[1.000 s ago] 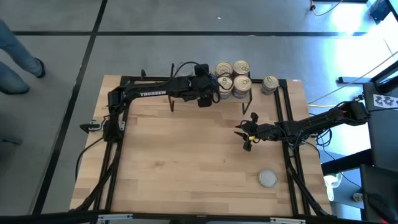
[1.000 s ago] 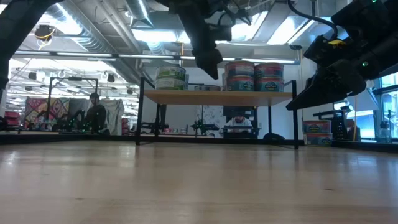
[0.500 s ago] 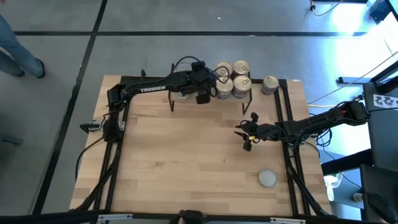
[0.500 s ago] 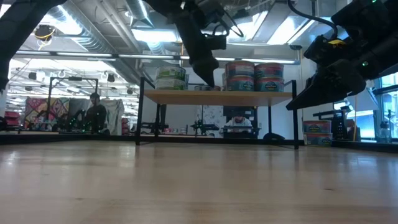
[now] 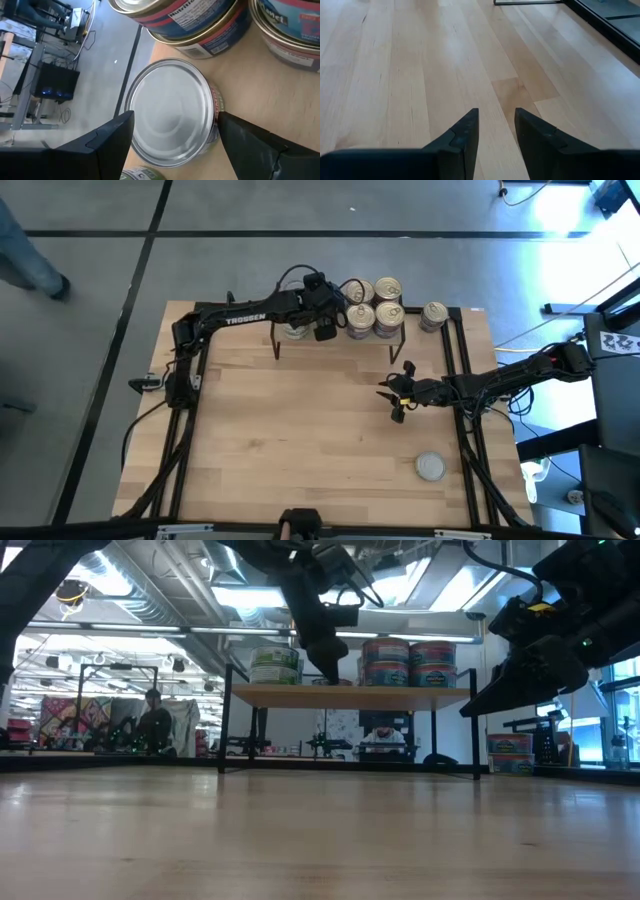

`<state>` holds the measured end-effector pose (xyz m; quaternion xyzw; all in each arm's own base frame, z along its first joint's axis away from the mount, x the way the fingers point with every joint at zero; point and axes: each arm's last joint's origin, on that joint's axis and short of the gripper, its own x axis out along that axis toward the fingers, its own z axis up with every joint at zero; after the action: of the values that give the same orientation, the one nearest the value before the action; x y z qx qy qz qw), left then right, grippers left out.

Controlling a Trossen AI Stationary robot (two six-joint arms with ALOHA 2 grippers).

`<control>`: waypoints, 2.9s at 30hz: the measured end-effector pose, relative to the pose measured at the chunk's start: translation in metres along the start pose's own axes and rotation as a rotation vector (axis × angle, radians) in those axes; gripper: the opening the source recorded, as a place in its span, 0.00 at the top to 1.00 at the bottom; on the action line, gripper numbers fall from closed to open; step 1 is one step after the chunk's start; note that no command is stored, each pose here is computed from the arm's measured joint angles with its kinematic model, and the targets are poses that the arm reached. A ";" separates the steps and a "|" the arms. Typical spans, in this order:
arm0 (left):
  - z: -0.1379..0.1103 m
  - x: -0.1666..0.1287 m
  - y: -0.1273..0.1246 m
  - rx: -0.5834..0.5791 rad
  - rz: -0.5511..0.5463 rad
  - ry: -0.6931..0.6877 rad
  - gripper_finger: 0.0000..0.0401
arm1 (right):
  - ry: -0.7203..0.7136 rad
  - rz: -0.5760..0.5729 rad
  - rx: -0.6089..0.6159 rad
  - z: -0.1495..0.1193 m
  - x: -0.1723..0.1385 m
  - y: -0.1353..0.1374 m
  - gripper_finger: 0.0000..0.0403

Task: Stack canned seafood by type on shelf
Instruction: Put the green white tuna can on the shelf, then stack the green white tuna can with the green white tuna can on the shelf

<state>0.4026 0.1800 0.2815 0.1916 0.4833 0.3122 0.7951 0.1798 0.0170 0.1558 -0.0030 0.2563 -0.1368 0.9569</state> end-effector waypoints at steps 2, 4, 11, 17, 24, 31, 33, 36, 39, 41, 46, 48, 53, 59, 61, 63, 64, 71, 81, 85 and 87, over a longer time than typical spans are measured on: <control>0.000 0.000 0.000 0.000 0.000 -0.001 0.29 | 0.000 0.000 0.000 0.000 0.000 0.000 0.69; 0.001 -0.001 -0.001 0.000 0.000 -0.006 0.29 | 0.000 0.000 0.000 0.000 0.000 0.000 0.69; 0.016 -0.053 -0.016 -0.006 -0.028 -0.121 0.29 | 0.001 0.000 -0.001 0.000 0.000 0.000 0.69; 0.023 -0.124 -0.055 0.000 -0.133 -0.219 0.29 | -0.008 0.029 0.005 0.003 0.000 0.001 0.69; 0.014 -0.177 -0.133 0.039 -0.288 -0.288 0.29 | -0.029 0.045 0.038 0.007 0.000 0.002 0.69; -0.025 -0.191 -0.218 0.084 -0.407 -0.360 0.29 | -0.035 0.253 0.129 0.015 -0.002 0.009 0.69; -0.039 -0.191 -0.236 0.067 -0.433 -0.362 0.29 | -0.017 0.342 0.148 0.020 -0.004 0.014 0.69; -0.058 -0.193 -0.257 0.014 -0.477 -0.368 0.29 | 0.051 0.481 0.132 0.029 -0.012 0.029 0.69; -0.075 -0.193 -0.273 -0.033 -0.512 -0.359 0.29 | 0.133 0.537 0.109 0.038 -0.025 0.045 0.69; -0.083 -0.193 -0.280 -0.076 -0.533 -0.368 0.29 | 0.206 0.551 0.104 0.043 -0.035 0.055 0.69; -0.096 -0.194 -0.293 -0.160 -0.583 -0.396 0.29 | 0.430 0.582 0.182 0.049 -0.068 0.075 0.69; -0.098 -0.195 -0.296 -0.198 -0.602 -0.406 0.29 | 0.538 0.587 0.241 0.047 -0.082 0.083 0.69; -0.104 -0.196 -0.301 -0.258 -0.632 -0.410 0.29 | 0.791 0.579 0.388 0.027 -0.115 0.100 0.69; -0.106 -0.194 -0.302 -0.222 -0.621 -0.409 0.29 | 0.946 0.457 0.449 0.001 -0.133 0.113 0.69; -0.106 -0.194 -0.302 -0.217 -0.620 -0.412 0.29 | 0.944 0.419 0.429 -0.006 -0.132 0.118 0.69; -0.105 -0.194 -0.302 -0.215 -0.618 -0.411 0.29 | 0.937 0.389 0.405 -0.012 -0.128 0.125 0.69; -0.105 -0.193 -0.301 -0.212 -0.616 -0.413 0.29 | 0.934 0.383 0.383 -0.014 -0.125 0.128 0.69; -0.104 -0.191 -0.300 -0.071 -0.577 -0.456 0.29 | 0.885 0.314 0.222 -0.034 -0.107 0.144 0.69; -0.104 -0.191 -0.300 -0.070 -0.575 -0.456 0.29 | 0.660 0.289 0.163 -0.030 -0.064 0.158 0.69; -0.104 -0.191 -0.300 -0.074 -0.576 -0.455 0.29 | 0.600 0.269 0.137 -0.024 -0.039 0.155 0.69; -0.104 -0.191 -0.300 -0.074 -0.576 -0.455 0.29 | 0.560 0.252 0.117 -0.021 -0.025 0.152 0.69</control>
<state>0.3394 -0.1688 0.1759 0.0832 0.3166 0.0423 0.9440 0.1882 0.1715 0.1387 0.1216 0.5000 -0.0270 0.8570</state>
